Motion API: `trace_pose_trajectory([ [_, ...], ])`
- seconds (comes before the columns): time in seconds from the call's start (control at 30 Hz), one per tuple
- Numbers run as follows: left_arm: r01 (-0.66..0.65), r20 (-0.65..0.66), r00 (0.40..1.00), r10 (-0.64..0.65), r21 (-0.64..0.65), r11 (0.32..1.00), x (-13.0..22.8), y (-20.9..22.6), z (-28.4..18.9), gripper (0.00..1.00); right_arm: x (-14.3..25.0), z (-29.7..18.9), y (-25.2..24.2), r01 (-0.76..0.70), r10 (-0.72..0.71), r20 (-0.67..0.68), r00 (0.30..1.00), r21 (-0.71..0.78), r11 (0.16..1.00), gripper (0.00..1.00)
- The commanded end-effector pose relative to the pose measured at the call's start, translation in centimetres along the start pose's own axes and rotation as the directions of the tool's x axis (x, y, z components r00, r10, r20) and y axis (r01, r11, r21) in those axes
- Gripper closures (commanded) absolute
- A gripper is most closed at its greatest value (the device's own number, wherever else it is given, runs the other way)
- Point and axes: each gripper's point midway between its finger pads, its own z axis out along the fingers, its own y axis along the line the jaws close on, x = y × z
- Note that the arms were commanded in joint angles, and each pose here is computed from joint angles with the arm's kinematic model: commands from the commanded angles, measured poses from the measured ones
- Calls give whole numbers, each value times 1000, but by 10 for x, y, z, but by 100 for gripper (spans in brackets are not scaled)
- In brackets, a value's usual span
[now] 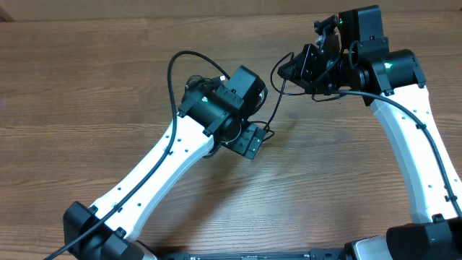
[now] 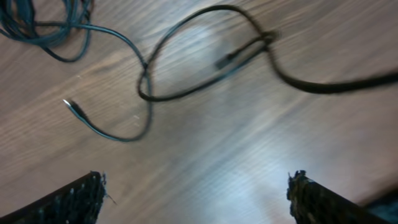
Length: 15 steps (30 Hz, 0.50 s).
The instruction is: Untangle cables
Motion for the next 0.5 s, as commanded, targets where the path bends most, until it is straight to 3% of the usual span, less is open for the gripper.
trace_pose_trajectory([
  [0.0,-143,-16,990,142,-83,986,3,16,19,0,0,-13,10,52,-51,24,998,-25,998,96],
  [0.2,-397,29,916,401,-91,913,-7,13,44,4,0,-13,10,52,-52,25,998,-26,998,96],
  [0.33,-568,49,819,572,-72,820,-6,6,60,3,0,-13,10,52,-51,24,998,-26,998,96],
  [0.47,-604,78,788,611,-93,791,-12,6,67,5,0,-13,10,52,-51,24,998,-26,998,96],
])
